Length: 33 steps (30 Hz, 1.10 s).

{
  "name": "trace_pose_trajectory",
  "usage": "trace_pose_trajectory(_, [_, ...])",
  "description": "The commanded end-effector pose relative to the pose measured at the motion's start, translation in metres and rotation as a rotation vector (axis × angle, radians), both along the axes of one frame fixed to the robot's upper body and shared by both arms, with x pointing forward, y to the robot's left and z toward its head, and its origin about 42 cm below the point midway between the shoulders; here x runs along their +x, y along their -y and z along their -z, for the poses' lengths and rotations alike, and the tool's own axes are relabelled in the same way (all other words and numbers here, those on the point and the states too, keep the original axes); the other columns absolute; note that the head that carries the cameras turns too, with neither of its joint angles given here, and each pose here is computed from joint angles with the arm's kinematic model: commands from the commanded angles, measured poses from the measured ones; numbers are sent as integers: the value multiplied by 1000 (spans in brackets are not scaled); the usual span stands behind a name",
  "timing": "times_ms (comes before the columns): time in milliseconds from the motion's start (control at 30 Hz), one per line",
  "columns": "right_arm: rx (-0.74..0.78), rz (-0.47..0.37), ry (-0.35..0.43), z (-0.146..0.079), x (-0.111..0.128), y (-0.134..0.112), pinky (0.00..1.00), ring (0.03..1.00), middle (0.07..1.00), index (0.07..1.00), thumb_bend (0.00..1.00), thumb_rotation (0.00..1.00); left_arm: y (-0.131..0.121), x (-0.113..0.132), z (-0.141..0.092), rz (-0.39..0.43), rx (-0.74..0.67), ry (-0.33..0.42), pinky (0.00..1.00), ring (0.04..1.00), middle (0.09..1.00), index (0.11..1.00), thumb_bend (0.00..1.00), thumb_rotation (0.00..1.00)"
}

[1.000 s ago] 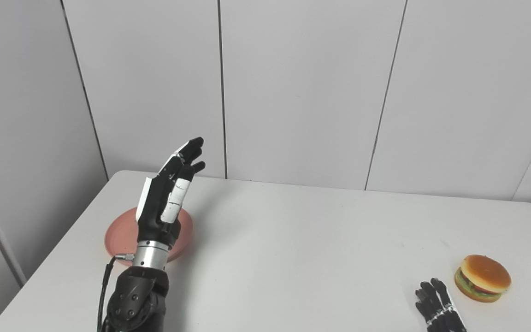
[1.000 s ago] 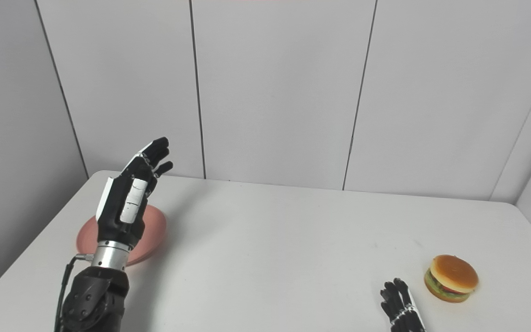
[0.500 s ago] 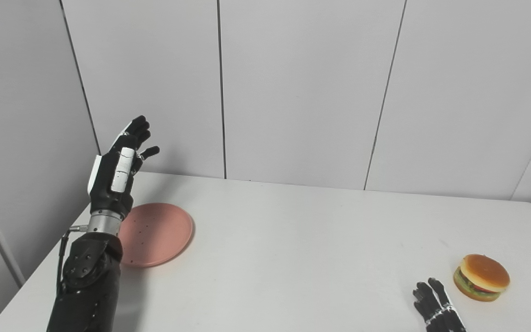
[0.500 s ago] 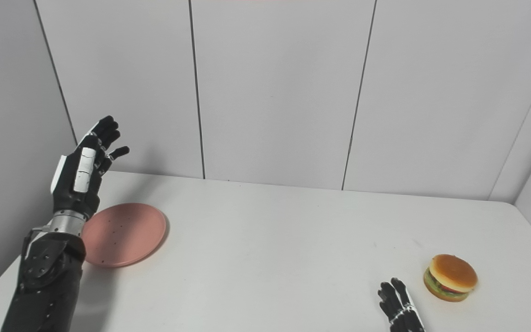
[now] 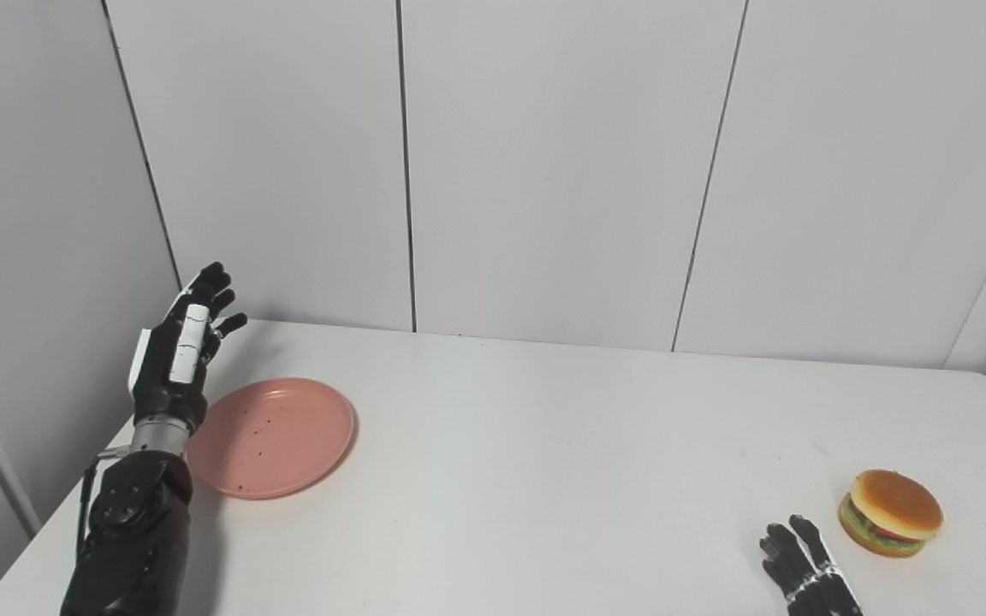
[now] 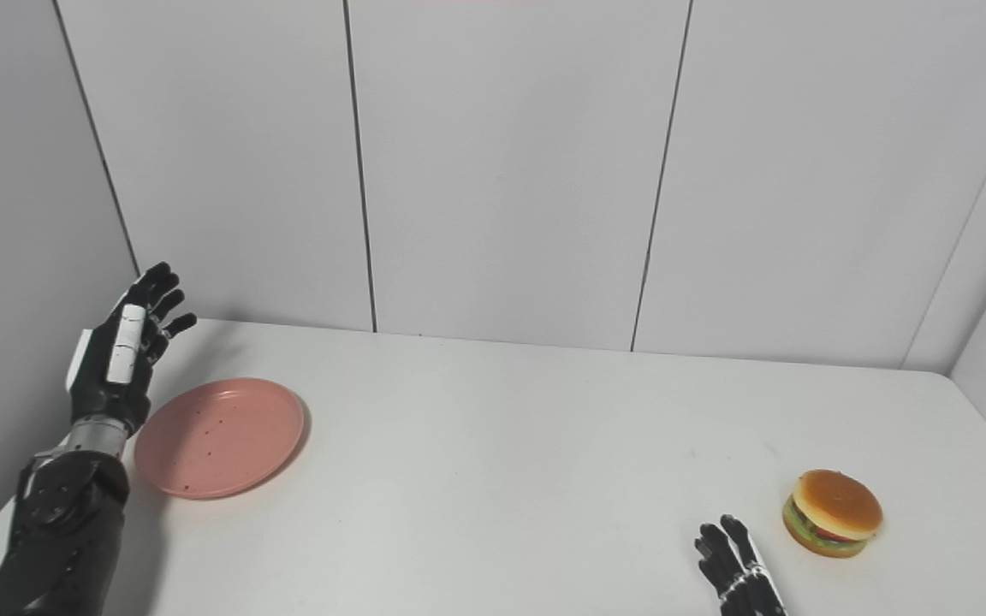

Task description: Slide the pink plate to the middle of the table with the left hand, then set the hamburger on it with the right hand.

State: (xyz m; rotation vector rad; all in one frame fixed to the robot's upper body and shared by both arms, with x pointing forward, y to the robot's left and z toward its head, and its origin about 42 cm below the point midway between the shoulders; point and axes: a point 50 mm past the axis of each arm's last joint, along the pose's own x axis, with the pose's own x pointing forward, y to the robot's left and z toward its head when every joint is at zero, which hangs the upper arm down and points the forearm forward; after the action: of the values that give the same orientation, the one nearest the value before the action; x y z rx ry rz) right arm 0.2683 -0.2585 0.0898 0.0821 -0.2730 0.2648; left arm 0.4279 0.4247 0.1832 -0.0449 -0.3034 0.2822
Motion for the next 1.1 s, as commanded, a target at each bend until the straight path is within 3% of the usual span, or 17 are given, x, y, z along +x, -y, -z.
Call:
trace_pose_trajectory(0, [-25,43,-123,18,11,17,974,942,934,967,888,905,-17,13,-38,-18,49,110,836,931,917,876,877,818])
trace_pose_trajectory(300, [-30,46,-125,17,10,20,974,944,936,969,889,912,-52,11,-22,-90,31,53,879,938,924,915,887,809])
trace_pose_trajectory(533, [-29,46,-124,16,10,21,972,945,937,970,884,911,-68,5,-11,-130,46,-2,824,916,894,906,870,814])
trace_pose_trajectory(767, [-28,44,-124,16,10,22,976,945,937,972,873,912,-73,1,9,-144,17,-77,801,893,864,882,904,791])
trace_pose_trajectory(900, [-23,49,-121,15,9,21,974,947,938,971,880,904,-66,0,26,-112,-18,-120,784,884,866,896,928,781])
trace_pose_trajectory(1067, [-14,51,-120,14,8,20,972,946,938,973,880,893,-55,1,38,-83,-26,-154,867,889,872,904,909,783])
